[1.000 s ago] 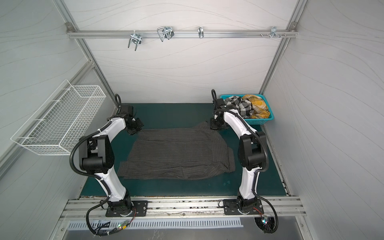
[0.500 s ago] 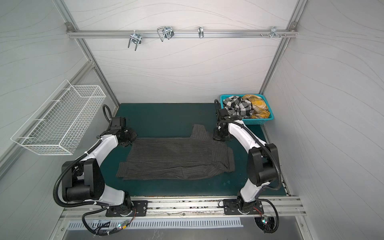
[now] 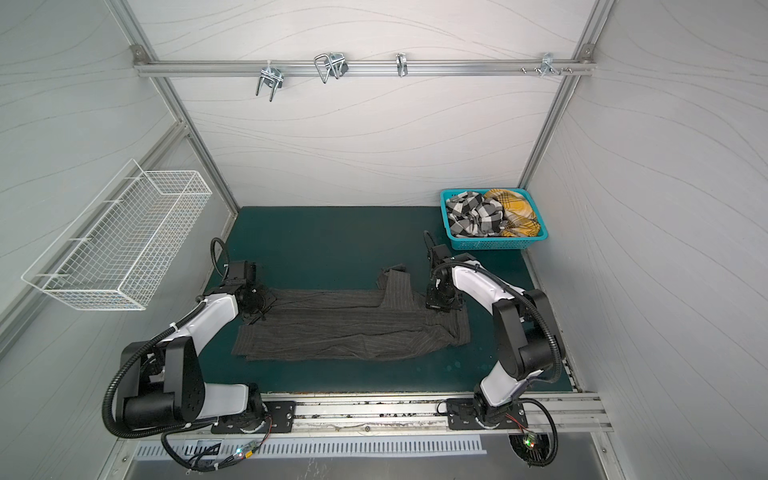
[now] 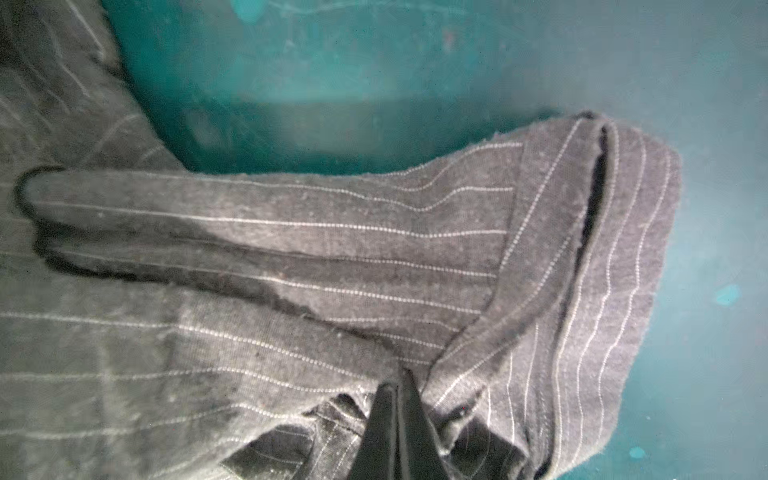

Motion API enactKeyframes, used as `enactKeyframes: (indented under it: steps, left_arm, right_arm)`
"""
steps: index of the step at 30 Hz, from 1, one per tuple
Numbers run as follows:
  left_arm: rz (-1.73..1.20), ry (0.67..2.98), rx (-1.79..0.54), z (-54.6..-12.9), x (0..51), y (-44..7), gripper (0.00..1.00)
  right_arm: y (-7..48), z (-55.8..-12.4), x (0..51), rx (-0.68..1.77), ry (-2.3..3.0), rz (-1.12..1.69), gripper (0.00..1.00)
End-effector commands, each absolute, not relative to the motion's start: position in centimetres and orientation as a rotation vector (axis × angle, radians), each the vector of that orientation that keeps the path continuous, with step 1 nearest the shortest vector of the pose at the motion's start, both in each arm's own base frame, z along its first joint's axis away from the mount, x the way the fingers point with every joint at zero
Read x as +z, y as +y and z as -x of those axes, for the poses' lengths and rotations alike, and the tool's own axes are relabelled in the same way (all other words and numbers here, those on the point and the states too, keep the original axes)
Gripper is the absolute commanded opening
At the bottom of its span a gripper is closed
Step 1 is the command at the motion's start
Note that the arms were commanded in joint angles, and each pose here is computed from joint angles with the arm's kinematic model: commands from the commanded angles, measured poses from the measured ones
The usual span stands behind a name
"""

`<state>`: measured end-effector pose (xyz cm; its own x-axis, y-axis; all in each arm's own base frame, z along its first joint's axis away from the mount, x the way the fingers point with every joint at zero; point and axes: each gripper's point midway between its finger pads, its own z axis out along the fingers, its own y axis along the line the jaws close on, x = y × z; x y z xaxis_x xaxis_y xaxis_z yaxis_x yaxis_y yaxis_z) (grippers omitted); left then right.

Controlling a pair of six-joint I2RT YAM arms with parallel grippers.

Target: Fold and stack the long sleeve shirts

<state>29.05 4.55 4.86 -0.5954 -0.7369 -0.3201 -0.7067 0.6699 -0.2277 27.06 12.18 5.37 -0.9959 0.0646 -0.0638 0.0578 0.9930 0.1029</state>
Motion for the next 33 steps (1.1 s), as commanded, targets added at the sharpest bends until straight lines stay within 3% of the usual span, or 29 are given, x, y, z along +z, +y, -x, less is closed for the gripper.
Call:
enactKeyframes:
  steps: [1,6,11,14,16,17,22,27,29,33]
  left_arm:
    - [1.145,2.438,-0.055,-30.9,6.5,6.0,0.0]
    - [1.139,2.444,-0.043,-30.7,6.6,6.1,0.0]
    - [1.215,2.472,0.026,-28.3,5.8,6.4,0.36]
    - [1.216,2.436,0.06,-27.6,7.7,6.9,0.46]
    - [1.198,2.403,0.076,-27.5,10.0,7.2,0.48]
    - [1.182,2.39,0.07,-27.6,11.0,7.2,0.49]
    - [1.123,2.423,-0.167,-29.5,11.5,3.6,0.35]
    - [1.044,2.539,-0.382,-32.3,8.4,-1.0,0.12]
    - [1.083,2.583,-0.375,-32.4,6.9,-1.1,0.02]
    - [1.098,2.649,-0.261,-31.5,5.0,-0.2,0.0]
  right_arm:
    - [12.1,-26.9,5.9,0.134,3.044,-0.098,0.0]
    - [13.1,-26.5,6.0,0.153,3.05,-0.054,0.0]
    - [13.9,-25.2,5.4,0.121,3.077,0.013,0.0]
    - [13.6,-24.6,5.6,0.088,3.09,0.02,0.21]
    - [13.3,-24.5,6.6,0.079,3.079,0.022,0.41]
    - [13.2,-24.6,7.4,0.081,3.063,0.024,0.46]
    - [14.2,-26.1,11.7,0.17,2.983,0.027,0.52]
    - [17.1,-29.2,14.1,0.305,2.959,0.062,0.55]
    - [18.4,-30.5,14.0,0.348,2.968,0.081,0.63]
    - [21.4,-33.3,12.8,0.436,3.021,0.142,0.69]
